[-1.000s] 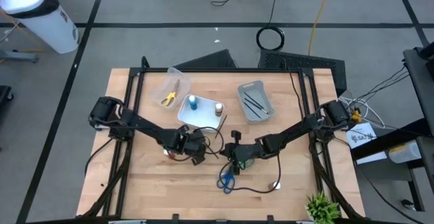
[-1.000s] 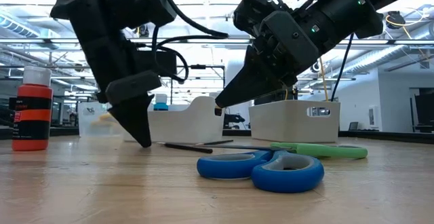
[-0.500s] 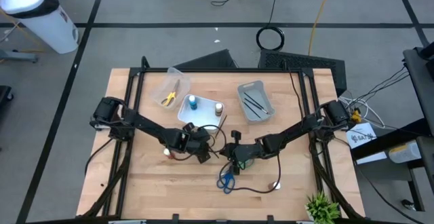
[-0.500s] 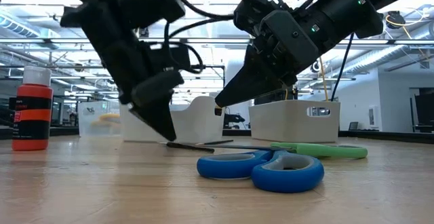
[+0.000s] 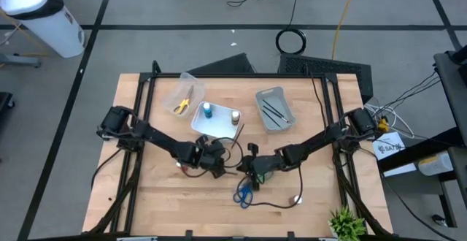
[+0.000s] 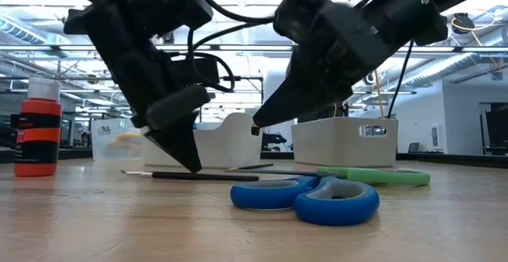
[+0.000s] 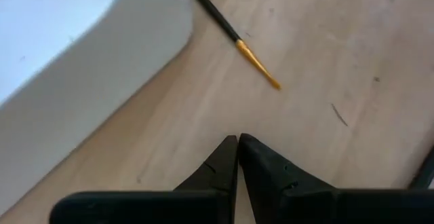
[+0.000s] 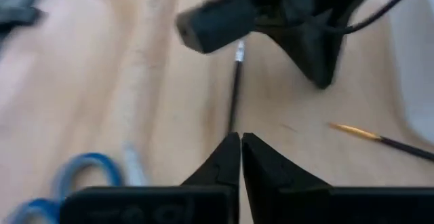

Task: Pick & Place Paint Supplies
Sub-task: Put the silver and black paintbrush into the gray bin

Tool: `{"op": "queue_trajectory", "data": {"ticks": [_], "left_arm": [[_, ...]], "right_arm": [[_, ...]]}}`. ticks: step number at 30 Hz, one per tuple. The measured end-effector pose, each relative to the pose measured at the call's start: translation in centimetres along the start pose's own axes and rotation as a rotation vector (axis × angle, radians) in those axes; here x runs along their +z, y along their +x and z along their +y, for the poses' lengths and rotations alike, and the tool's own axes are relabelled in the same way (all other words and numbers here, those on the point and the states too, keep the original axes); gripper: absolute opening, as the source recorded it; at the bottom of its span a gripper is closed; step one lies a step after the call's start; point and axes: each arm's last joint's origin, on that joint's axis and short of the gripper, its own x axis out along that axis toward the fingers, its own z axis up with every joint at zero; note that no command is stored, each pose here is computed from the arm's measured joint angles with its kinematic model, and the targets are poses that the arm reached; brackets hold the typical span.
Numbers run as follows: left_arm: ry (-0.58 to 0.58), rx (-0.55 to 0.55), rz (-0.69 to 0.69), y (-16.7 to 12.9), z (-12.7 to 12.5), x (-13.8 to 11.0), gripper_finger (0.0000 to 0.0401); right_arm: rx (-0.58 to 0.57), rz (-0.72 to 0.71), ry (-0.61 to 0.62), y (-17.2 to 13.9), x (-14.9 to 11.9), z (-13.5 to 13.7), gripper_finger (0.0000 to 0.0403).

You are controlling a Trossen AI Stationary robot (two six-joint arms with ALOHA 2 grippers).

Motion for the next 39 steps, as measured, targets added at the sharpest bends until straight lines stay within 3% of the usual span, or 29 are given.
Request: {"op": "queue_trajectory", "data": {"ticks": [4,10,13,16,20,24,30,34,39], "left_arm": [[0.011,-0.012,0.001,-0.1,-0.3,-0.2,0.0033],[0.012,-0.019,0.003,-0.2,-0.3,-0.2,0.0033],[0.013,-0.033,0.008,-0.7,-0.2,-0.1,0.0033],[0.015,-0.076,-0.010,-2.4,-0.2,0.4,0.0029],[0.057,-0.075,-0.073,-6.0,0.0,0.6,0.0007],[0.054,-0.070,-0.108,-9.2,0.1,-0.3,0.0017],[0.105,-0.186,-0.322,-15.5,-0.4,-1.2,0.0006],[0.126,-0.252,-0.477,-19.1,-0.5,-1.8,0.0020],[0.127,-0.255,-0.564,-20.9,-0.5,-2.6,0.0018]], "right_arm": [[0.038,-0.049,0.024,1.1,-0.5,0.4,0.0057],[0.042,-0.108,0.011,4.1,-0.9,0.9,0.0163],[0.026,-0.119,-0.004,5.8,0.4,1.5,0.0212],[0.007,-0.089,-0.048,7.0,1.9,1.8,0.0235],[0.000,-0.097,-0.102,7.8,3.6,2.1,0.0233],[0.007,-0.134,-0.125,7.6,5.1,2.2,0.0213],[0.034,-0.096,-0.160,7.7,4.5,2.6,0.0195],[0.013,-0.083,-0.158,7.8,4.7,1.6,0.0192],[-0.016,-0.077,-0.144,8.0,4.9,0.3,0.0191]]}}
